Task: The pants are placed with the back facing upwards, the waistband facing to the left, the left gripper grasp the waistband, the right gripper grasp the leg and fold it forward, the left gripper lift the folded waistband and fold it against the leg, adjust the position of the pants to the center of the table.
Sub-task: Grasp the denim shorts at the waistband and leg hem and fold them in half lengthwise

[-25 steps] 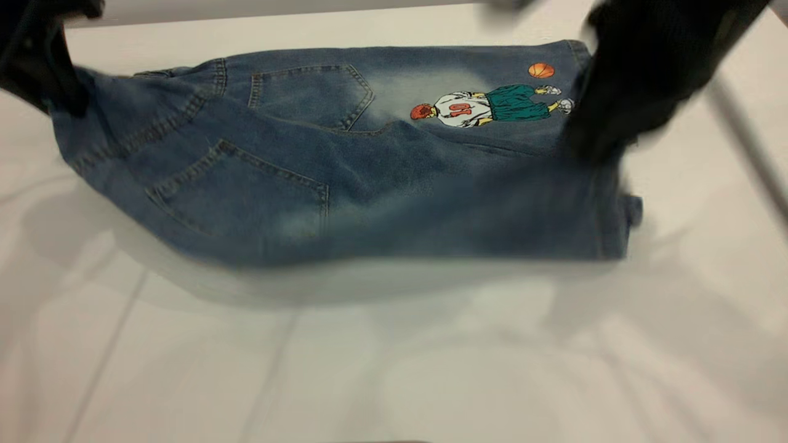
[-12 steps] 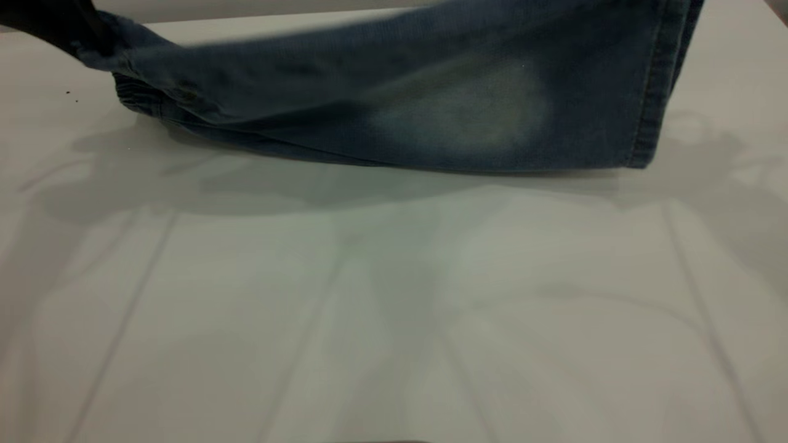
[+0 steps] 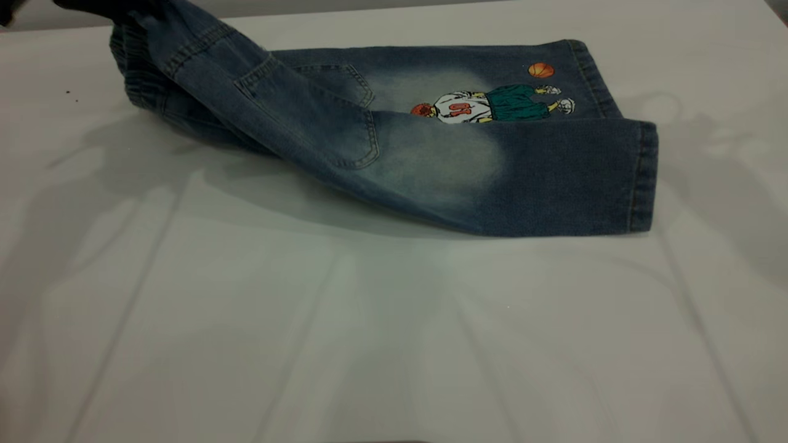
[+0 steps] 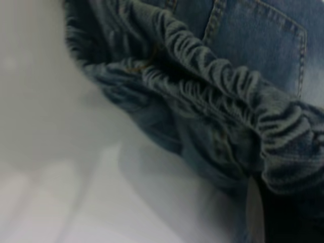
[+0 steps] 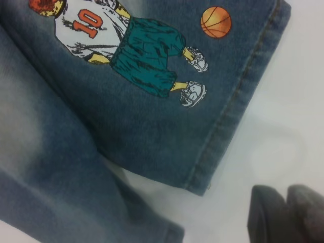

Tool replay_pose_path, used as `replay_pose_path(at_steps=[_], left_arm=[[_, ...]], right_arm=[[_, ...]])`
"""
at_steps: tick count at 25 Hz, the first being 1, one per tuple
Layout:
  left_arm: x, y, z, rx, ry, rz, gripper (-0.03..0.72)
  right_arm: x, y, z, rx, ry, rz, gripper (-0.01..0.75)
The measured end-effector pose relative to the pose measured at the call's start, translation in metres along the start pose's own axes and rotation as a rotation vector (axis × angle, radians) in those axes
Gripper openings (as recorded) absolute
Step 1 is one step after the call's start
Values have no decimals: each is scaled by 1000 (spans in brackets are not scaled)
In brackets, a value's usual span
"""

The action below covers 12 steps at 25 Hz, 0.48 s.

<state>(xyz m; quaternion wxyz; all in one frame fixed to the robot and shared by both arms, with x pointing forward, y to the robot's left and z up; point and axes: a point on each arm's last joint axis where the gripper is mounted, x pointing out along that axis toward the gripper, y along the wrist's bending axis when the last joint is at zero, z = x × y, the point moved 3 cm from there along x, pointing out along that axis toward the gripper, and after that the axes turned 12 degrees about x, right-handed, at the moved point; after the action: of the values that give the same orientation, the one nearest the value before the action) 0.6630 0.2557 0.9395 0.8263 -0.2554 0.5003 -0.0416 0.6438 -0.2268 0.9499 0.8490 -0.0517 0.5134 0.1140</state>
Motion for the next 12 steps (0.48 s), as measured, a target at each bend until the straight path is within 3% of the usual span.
replay_pose_path(at_steps=[5, 7, 12], left_arm=[[13, 4, -2, 25, 12, -10, 90], [13, 4, -2, 79, 9, -11, 90], [13, 3, -2, 211, 9, -14, 90]], right_arm=[[-1, 1, -3, 2, 29, 10, 91], [-1, 3, -6, 10, 54, 21, 165], [-3, 11, -19, 98, 171, 88, 451]])
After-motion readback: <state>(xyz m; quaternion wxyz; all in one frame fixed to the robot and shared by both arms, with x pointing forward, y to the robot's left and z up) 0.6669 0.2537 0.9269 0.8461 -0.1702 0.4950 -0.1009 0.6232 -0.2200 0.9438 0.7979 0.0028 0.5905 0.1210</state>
